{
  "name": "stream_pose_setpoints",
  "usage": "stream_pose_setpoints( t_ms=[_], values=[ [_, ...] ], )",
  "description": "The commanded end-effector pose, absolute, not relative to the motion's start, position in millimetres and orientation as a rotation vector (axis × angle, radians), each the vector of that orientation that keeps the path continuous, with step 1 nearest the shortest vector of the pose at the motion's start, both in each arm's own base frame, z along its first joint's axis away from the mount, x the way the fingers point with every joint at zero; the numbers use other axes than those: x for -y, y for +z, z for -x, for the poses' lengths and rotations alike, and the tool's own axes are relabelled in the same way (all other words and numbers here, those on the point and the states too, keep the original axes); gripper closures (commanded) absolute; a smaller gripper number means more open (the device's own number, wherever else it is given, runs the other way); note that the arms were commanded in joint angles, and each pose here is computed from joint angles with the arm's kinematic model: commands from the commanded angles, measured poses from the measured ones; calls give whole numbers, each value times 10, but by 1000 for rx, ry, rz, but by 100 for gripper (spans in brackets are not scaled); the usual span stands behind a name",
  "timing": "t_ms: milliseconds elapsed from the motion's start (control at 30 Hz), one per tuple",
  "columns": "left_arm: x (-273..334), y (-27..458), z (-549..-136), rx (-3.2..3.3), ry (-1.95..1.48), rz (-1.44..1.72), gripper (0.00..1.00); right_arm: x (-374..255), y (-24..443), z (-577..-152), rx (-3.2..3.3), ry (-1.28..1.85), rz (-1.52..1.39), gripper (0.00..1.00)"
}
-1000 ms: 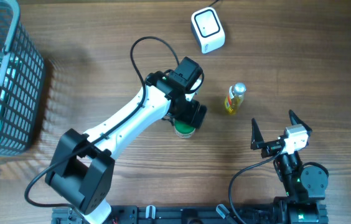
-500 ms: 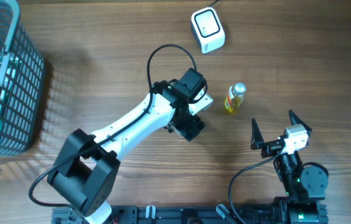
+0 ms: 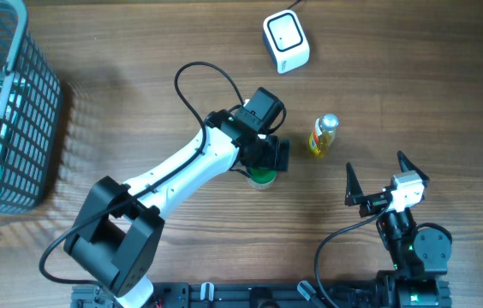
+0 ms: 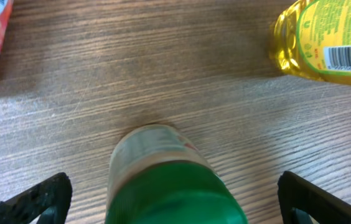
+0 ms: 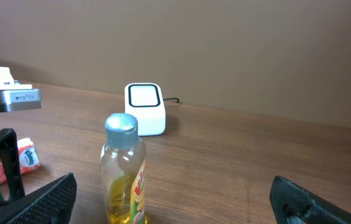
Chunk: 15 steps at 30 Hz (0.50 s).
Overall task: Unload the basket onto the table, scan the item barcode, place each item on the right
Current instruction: 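Carry the jar rightward and set it down near the yellow bottle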
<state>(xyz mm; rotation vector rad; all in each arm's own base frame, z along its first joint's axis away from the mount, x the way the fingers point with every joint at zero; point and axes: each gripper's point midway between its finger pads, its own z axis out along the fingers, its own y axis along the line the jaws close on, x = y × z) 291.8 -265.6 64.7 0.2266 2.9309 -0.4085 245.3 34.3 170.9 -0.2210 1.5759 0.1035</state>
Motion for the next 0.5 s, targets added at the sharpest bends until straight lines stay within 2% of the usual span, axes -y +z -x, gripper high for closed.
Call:
stream_pose_setpoints(
  t_ms=[0, 200, 467],
  values=[
    [2619, 817, -2902, -2910, -427, -244, 0, -313, 1719, -2456, -1572, 90, 210, 0],
    [2553, 772, -2607, -2973, -346, -462, 0, -313, 1720, -2456, -1571, 90, 210, 0],
    [2643, 758, -2568, -2973, -354, -442, 0, -313, 1719, -2456, -1572, 90, 211, 0]
  ],
)
